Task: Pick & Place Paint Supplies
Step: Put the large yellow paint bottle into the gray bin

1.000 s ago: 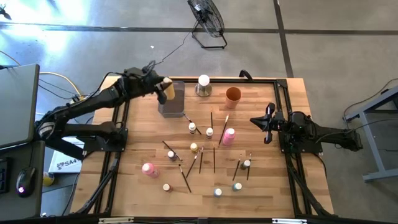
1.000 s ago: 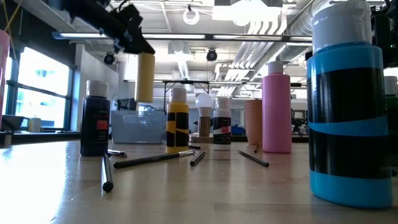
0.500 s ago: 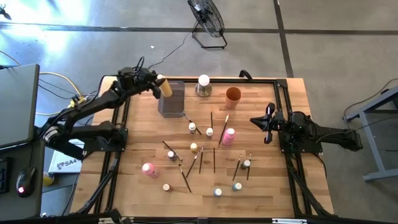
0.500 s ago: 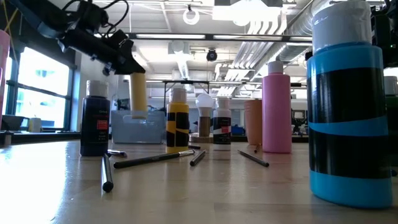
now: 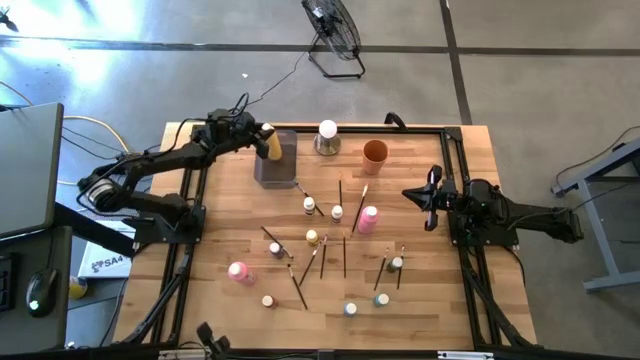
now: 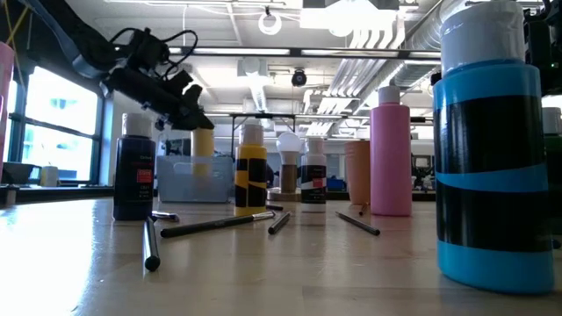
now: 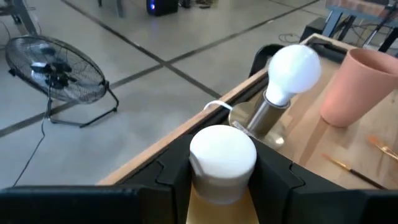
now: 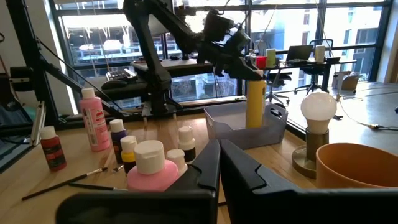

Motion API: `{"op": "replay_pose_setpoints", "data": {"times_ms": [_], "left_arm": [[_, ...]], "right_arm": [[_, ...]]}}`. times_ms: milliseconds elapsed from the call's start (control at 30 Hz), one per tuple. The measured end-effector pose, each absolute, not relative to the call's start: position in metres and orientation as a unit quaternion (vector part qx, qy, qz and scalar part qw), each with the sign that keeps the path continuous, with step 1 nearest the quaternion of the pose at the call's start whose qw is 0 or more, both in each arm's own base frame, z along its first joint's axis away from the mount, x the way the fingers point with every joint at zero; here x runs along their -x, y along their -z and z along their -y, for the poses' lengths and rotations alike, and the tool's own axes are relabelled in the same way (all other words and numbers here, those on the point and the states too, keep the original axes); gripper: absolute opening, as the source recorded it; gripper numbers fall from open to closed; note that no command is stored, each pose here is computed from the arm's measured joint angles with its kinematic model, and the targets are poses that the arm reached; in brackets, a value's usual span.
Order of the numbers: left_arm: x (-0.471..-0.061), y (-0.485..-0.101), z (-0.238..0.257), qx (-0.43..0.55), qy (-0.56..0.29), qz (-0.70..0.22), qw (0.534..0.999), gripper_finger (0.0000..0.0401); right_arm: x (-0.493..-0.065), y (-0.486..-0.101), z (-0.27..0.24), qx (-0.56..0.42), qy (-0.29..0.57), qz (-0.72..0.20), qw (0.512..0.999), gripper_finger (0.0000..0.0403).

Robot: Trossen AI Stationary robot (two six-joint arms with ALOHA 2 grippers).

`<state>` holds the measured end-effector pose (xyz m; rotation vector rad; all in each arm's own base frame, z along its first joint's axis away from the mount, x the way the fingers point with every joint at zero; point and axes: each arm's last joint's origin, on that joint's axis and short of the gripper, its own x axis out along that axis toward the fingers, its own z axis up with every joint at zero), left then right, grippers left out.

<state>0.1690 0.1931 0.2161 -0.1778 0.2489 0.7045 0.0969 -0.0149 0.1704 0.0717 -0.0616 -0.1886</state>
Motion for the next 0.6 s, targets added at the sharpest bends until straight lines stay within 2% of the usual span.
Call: {"op": "replay_pose_setpoints", "data": {"times_ms": [600], "left_arm": [[-0.1742, -0.2065, -0.1989, 0.090, -0.340, -0.127, 0.928, 0.0122]], "right_arm": [[-0.0969, -0.1704, 0.0150, -0.036, 0.094, 0.031, 0.994, 0.0004]]}}
